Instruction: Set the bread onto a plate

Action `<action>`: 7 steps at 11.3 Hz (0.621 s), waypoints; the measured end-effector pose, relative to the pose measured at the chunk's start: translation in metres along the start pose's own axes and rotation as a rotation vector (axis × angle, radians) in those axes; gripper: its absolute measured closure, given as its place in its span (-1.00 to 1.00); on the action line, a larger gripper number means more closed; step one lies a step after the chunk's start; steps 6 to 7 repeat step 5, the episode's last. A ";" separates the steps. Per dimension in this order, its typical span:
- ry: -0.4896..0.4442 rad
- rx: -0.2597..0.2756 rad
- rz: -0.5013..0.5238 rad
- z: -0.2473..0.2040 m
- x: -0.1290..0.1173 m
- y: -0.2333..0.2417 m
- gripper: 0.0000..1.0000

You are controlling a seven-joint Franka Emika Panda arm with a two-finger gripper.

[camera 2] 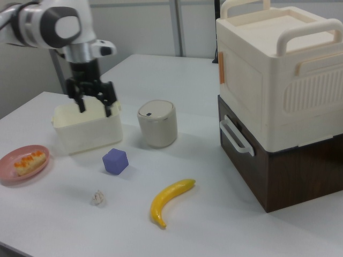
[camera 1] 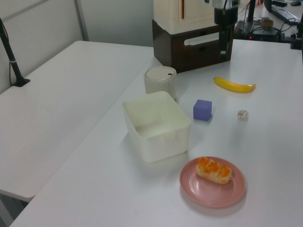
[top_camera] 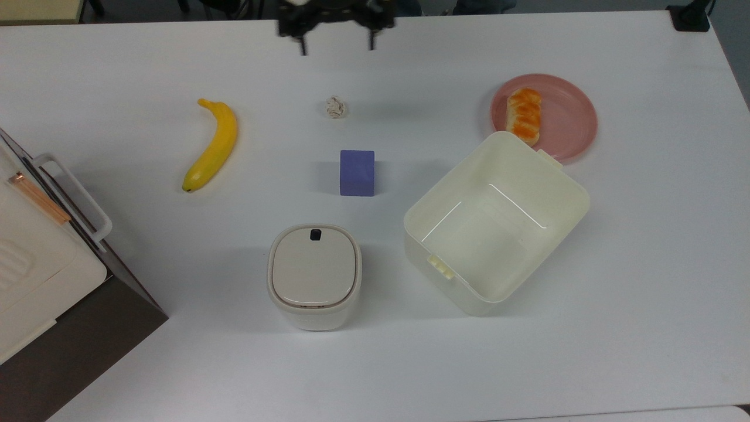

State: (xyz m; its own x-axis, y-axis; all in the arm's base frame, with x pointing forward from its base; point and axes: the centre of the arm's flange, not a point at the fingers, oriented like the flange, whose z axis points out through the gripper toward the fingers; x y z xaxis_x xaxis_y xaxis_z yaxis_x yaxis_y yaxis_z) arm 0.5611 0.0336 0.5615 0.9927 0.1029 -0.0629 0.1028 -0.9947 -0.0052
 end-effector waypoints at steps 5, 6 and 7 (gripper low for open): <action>0.010 0.005 0.056 -0.004 -0.003 0.051 -1.00; 0.010 0.005 0.056 -0.004 -0.003 0.051 -1.00; 0.010 0.005 0.056 -0.004 -0.003 0.051 -1.00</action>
